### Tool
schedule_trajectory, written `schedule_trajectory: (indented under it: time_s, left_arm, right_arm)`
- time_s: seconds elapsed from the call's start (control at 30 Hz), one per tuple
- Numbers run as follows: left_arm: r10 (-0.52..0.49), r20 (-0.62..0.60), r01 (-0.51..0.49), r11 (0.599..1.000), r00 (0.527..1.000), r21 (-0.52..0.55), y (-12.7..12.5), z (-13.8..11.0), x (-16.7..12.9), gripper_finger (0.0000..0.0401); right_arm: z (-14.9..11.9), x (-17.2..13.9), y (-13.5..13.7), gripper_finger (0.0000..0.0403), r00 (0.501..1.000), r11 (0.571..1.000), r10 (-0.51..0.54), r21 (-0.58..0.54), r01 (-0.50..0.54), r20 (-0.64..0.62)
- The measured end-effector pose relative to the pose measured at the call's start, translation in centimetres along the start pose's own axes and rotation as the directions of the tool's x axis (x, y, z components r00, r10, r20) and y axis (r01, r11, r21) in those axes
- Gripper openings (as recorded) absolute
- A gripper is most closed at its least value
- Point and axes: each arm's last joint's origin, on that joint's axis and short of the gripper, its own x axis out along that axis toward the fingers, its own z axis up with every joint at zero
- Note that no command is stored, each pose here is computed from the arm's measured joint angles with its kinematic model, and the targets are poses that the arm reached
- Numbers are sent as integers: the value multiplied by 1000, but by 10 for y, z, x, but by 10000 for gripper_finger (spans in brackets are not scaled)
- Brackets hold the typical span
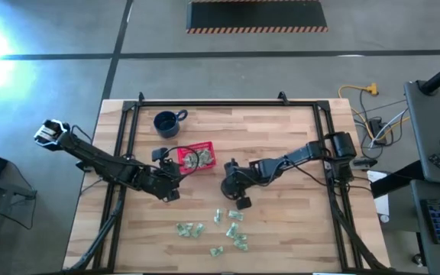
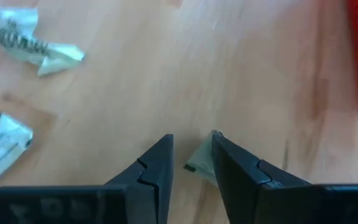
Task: Pick and place items into bin
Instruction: Put the green stevia packet into the red bin
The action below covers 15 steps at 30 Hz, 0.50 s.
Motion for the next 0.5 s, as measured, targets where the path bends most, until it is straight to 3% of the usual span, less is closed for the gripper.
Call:
schedule_trajectory:
  time_s: [0.5]
  left_arm:
    - [9,8,-9,1000,1000,-4,0,0,0,167]
  right_arm:
    - [3,-1,-1,97,1000,1000,-7,-30,8,23]
